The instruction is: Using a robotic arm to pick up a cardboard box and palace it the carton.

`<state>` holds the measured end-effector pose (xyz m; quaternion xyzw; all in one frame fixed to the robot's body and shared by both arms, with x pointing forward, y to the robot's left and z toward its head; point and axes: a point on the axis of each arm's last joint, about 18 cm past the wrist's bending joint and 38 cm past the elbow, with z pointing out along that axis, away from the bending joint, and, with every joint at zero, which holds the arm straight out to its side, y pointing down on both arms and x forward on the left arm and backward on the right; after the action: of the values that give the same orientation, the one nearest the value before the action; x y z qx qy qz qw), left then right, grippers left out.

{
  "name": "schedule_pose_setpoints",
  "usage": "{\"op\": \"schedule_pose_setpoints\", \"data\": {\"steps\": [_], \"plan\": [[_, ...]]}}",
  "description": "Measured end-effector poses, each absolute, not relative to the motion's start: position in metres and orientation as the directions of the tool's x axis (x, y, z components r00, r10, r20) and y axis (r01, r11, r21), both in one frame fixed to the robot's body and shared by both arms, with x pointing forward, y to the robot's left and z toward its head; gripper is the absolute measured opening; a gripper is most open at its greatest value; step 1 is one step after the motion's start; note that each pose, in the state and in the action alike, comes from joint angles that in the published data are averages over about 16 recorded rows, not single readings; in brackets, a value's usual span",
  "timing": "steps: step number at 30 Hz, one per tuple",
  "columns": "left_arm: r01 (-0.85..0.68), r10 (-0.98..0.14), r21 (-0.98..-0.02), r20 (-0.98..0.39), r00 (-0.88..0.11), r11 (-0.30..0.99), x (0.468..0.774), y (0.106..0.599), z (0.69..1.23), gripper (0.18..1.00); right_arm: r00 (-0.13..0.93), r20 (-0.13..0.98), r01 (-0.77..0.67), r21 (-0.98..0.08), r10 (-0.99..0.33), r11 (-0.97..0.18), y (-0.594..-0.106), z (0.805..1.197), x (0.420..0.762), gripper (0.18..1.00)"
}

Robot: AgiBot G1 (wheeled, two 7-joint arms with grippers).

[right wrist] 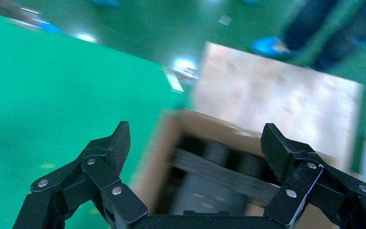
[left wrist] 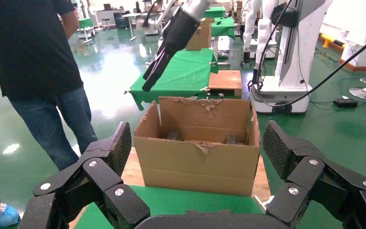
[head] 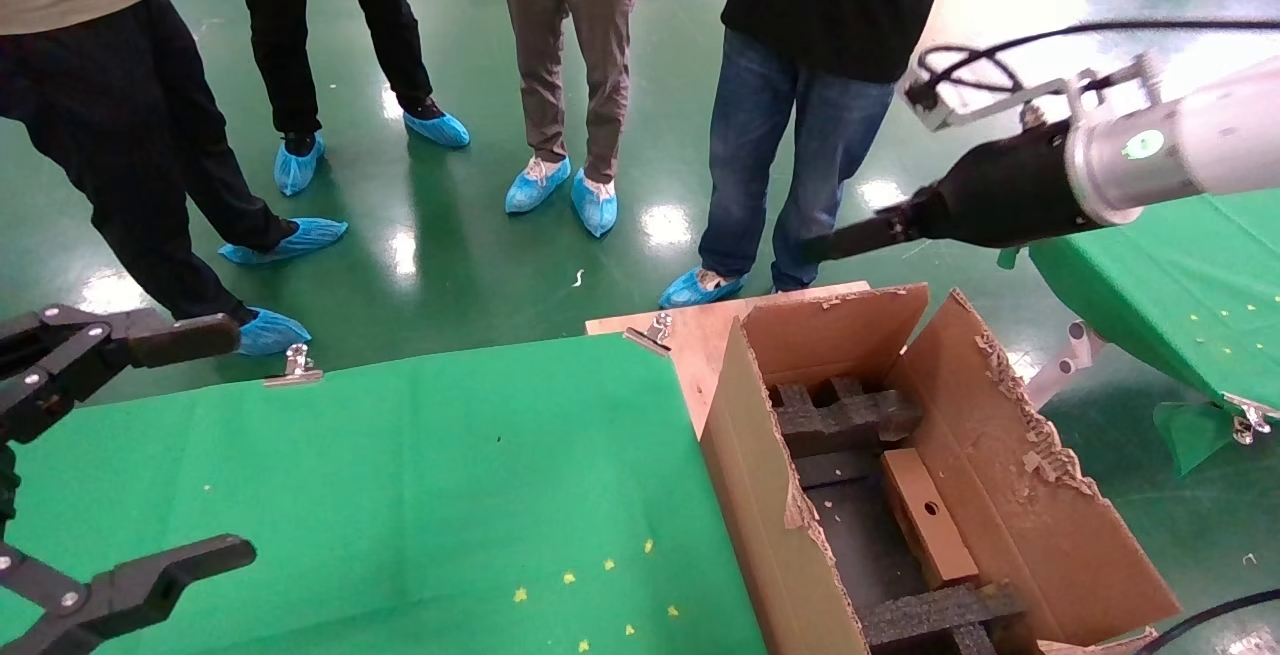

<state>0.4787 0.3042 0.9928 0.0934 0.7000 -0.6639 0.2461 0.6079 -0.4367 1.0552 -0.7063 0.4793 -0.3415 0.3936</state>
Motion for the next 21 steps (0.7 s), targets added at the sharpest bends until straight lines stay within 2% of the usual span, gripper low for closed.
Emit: {"op": "schedule_pose_setpoints", "data": {"steps": [6,14,21], "plan": [[0.457,-0.196,-0.883,-0.468,-0.861,0.101,0.479,0.304,0.993,1.001,0.348,0.085,-0.385,-0.895,-0.934,-0.225,-0.429,1.064,0.595,1.001],[0.457,-0.196,-0.884,-0.468,-0.861,0.101,0.479,0.304,0.993,1.001,0.378,0.085,-0.38,-0.894,-0.922,-0.238,-0.423,1.06,0.596,1.001],[0.457,-0.196,-0.884,-0.468,-0.861,0.101,0.479,0.304,0.993,1.001,0.468,0.087,-0.354,-0.893,-0.879,-0.277,-0.404,1.048,0.596,1.001]]}}
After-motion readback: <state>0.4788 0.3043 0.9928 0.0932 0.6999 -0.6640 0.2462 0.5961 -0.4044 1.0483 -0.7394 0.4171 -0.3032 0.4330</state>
